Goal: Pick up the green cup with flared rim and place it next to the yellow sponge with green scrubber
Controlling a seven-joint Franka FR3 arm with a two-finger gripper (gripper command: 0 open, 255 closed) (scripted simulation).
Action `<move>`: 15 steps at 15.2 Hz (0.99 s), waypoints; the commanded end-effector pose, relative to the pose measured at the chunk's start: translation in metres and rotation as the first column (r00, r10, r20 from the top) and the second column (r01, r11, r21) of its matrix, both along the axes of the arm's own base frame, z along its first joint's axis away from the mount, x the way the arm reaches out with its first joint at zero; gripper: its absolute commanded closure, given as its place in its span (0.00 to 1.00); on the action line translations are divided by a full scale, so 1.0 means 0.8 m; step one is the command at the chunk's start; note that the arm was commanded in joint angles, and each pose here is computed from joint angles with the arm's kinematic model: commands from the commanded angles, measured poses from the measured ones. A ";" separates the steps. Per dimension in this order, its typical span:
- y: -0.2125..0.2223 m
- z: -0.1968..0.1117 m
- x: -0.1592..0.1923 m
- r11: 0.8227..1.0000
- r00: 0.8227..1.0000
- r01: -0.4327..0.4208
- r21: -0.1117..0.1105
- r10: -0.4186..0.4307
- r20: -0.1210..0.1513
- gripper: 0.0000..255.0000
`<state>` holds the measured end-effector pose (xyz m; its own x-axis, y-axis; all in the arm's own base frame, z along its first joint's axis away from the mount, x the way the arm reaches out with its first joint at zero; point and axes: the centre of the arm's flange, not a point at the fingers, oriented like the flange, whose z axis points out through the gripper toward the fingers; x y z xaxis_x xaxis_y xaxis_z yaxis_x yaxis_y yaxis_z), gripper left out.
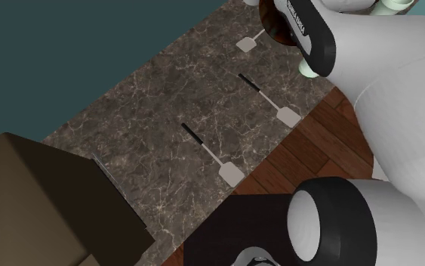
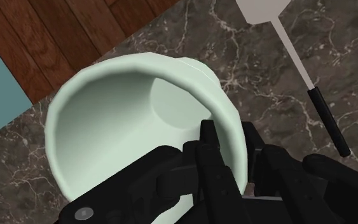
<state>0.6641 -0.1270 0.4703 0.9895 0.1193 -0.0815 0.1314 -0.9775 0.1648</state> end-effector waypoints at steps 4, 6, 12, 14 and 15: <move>0.000 -0.034 0.001 1.000 1.000 0.000 0.000 0.000 0.001 1.00; 0.000 -0.047 0.001 1.000 1.000 0.000 0.000 0.000 0.001 1.00; 0.000 -0.087 0.001 1.000 1.000 0.000 0.000 0.000 0.001 1.00; 0.000 -0.100 0.001 1.000 1.000 0.000 0.000 0.000 0.001 1.00; 0.000 -0.106 0.001 1.000 1.000 0.000 0.000 0.000 0.001 1.00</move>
<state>0.6649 -0.1267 0.3900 0.9895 0.1193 -0.0815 0.1314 -0.9775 0.1649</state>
